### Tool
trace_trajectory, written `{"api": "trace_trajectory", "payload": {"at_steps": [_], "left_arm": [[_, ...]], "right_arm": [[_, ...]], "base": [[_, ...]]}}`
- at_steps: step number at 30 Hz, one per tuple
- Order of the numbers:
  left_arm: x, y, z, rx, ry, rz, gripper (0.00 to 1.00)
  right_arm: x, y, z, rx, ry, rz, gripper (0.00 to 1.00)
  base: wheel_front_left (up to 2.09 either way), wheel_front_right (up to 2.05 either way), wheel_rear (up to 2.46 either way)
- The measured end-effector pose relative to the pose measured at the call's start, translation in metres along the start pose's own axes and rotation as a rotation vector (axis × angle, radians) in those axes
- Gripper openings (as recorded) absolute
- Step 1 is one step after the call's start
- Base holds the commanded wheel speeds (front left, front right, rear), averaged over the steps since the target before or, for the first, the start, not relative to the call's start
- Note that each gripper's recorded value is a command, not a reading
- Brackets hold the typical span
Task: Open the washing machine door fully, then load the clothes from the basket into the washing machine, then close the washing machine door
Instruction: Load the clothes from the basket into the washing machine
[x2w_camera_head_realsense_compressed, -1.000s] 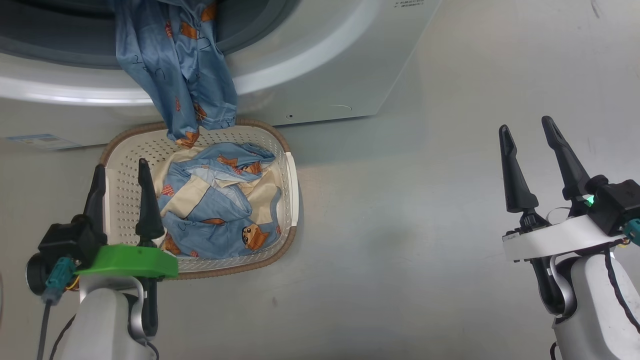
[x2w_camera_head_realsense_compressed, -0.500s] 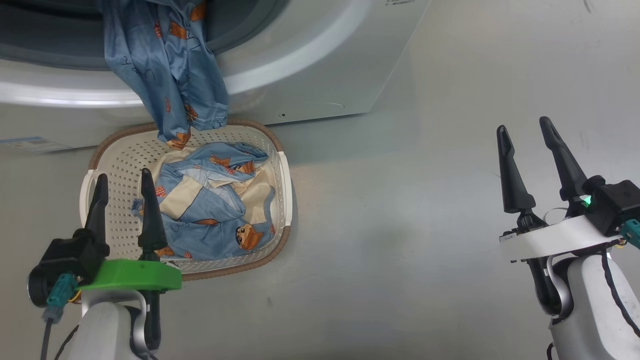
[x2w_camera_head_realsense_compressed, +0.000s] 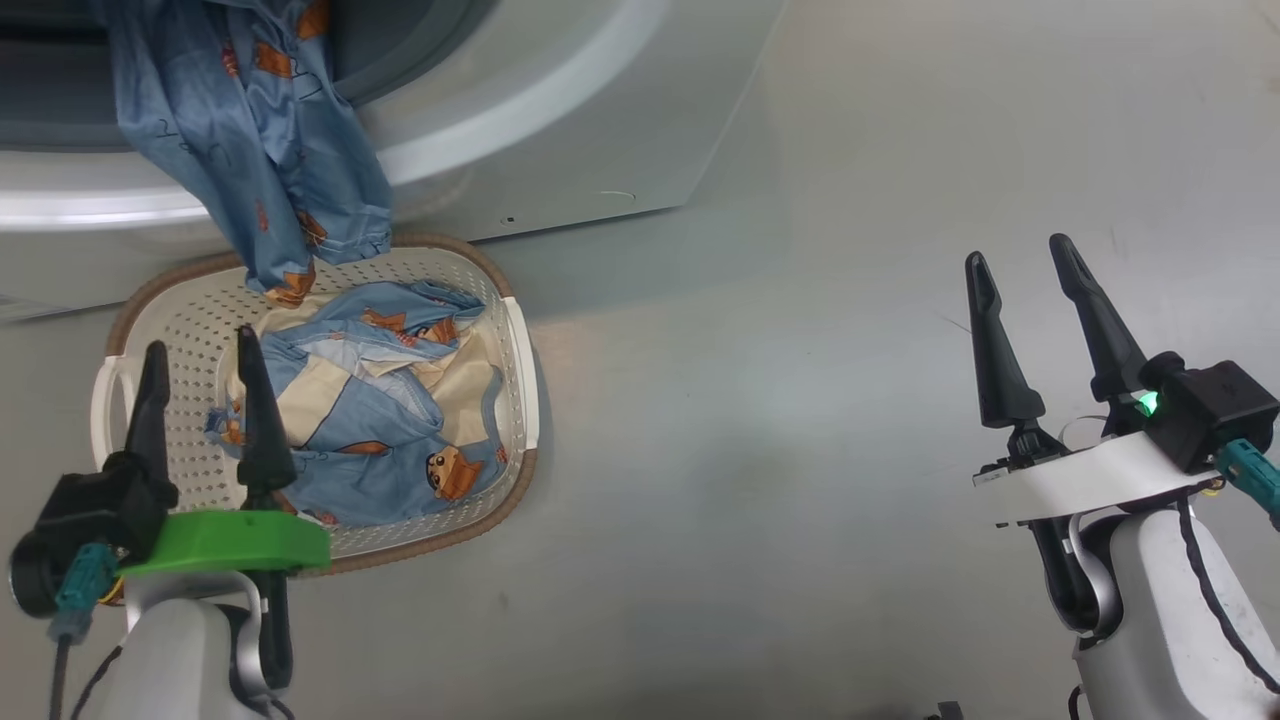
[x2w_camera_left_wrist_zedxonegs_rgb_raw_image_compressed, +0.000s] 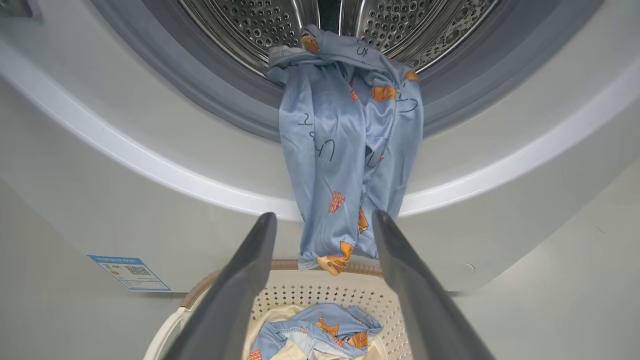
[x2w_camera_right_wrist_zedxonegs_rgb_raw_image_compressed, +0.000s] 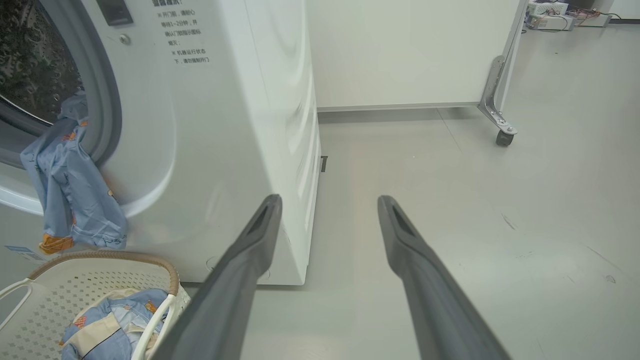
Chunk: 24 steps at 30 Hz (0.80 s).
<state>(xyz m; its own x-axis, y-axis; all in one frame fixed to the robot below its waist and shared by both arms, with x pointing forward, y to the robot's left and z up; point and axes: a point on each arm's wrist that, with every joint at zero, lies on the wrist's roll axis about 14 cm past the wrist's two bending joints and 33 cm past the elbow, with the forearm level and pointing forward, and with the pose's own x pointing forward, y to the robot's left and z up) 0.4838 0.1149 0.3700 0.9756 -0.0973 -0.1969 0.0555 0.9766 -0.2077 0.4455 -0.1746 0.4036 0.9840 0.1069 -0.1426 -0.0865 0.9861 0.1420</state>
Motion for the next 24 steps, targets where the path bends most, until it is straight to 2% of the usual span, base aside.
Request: {"api": "trace_trajectory", "payload": {"at_steps": [6, 24], "left_arm": [[0.017, -0.005, -0.002, 0.013, 0.0, -0.023, 1.0], [0.073, -0.023, -0.03, -0.041, 0.039, -0.072, 1.0]], "right_arm": [[-0.003, -0.008, -0.001, 0.005, 0.003, -0.031, 1.0], [-0.023, -0.047, -0.008, -0.021, 0.045, -0.166, 1.0]], "base": [[0.0, 0.0, 0.0], [0.0, 0.0, 0.0]]}}
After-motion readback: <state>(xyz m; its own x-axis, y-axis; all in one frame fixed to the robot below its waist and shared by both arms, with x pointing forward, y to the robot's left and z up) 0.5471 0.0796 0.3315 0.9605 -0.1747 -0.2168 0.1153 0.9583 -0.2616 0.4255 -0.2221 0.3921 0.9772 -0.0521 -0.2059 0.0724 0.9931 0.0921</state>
